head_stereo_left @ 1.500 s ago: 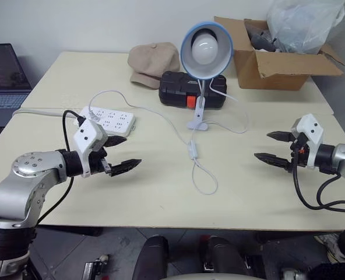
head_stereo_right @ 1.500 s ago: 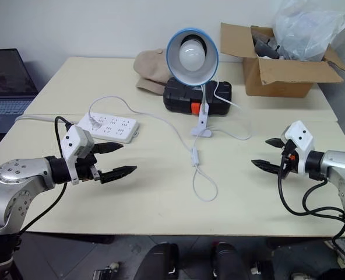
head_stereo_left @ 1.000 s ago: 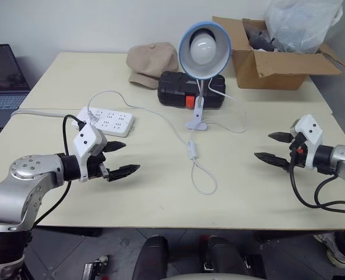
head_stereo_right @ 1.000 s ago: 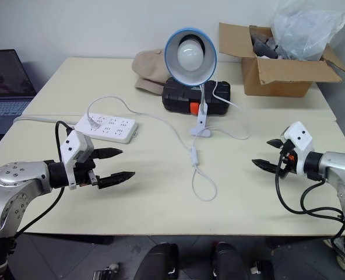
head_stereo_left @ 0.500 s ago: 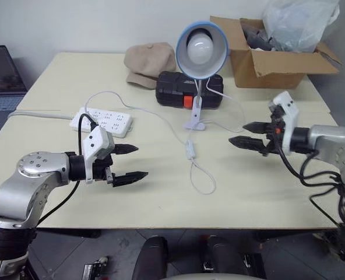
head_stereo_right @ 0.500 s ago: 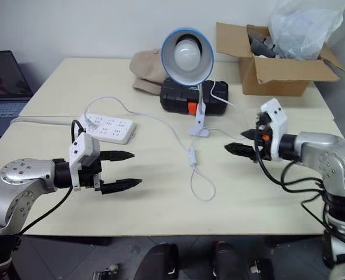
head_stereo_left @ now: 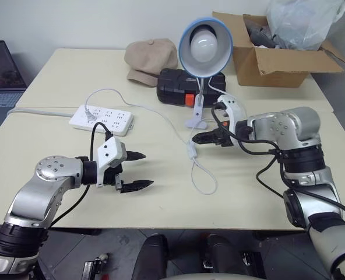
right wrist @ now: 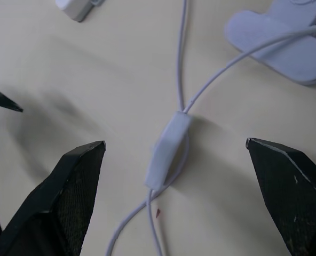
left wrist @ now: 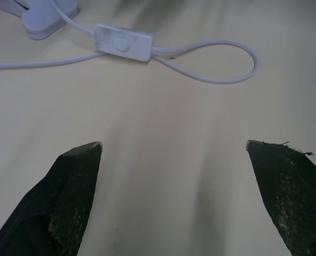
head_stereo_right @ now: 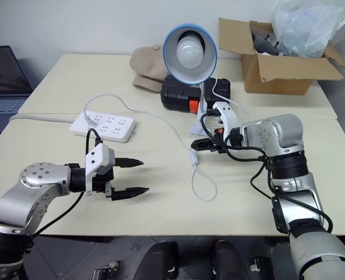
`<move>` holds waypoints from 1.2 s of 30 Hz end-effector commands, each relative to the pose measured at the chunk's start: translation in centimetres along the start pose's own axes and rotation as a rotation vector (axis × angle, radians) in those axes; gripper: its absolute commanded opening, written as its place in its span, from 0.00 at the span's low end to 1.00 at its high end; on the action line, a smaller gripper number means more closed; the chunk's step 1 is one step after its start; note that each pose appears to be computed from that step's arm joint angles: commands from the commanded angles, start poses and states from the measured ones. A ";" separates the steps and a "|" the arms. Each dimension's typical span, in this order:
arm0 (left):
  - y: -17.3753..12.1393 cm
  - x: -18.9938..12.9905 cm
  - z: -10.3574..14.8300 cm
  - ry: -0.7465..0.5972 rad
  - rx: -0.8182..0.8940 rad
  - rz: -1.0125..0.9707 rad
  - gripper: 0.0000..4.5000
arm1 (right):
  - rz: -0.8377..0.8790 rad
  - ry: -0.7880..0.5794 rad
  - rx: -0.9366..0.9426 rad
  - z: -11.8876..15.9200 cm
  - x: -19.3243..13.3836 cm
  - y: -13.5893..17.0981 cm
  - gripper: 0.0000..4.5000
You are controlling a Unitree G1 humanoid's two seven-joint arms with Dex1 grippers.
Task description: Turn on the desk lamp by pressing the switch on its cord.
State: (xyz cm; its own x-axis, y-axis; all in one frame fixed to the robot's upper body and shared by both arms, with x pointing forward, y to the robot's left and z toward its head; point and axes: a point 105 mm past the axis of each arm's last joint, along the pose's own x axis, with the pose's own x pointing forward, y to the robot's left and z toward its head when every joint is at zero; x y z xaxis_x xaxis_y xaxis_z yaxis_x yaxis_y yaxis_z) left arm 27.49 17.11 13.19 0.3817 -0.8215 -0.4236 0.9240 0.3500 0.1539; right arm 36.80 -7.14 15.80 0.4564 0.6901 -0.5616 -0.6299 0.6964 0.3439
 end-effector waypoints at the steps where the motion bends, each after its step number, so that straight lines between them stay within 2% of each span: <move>1: -0.2 0.2 0.7 -0.018 0.037 -0.001 1.00 | 0.038 -0.011 -0.033 1.2 0.5 1.0 0.99; 9: -0.3 0.3 0.3 -0.017 0.030 0.004 1.00 | 0.067 0.013 -0.011 1.8 2.5 1.4 0.99; 23: -0.5 0.3 0.2 -0.012 0.026 0.014 1.00 | 0.070 0.038 -0.023 1.8 4.0 1.3 0.99; 26: -0.4 0.3 0.2 -0.008 0.027 0.016 1.00 | 0.071 0.037 -0.016 1.8 4.3 1.3 0.87; 36: -0.3 0.1 0.2 -0.002 0.027 0.019 1.00 | 0.075 0.046 -0.004 1.5 4.9 1.2 0.32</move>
State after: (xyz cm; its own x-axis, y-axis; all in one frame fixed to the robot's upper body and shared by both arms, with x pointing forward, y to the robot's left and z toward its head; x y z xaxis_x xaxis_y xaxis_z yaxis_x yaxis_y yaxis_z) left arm 27.31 16.90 12.44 0.3910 -0.8167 -0.4243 0.9198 0.3635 0.1481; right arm 38.80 -3.17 12.85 0.3621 0.7077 -0.6066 -0.6331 0.6644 0.3972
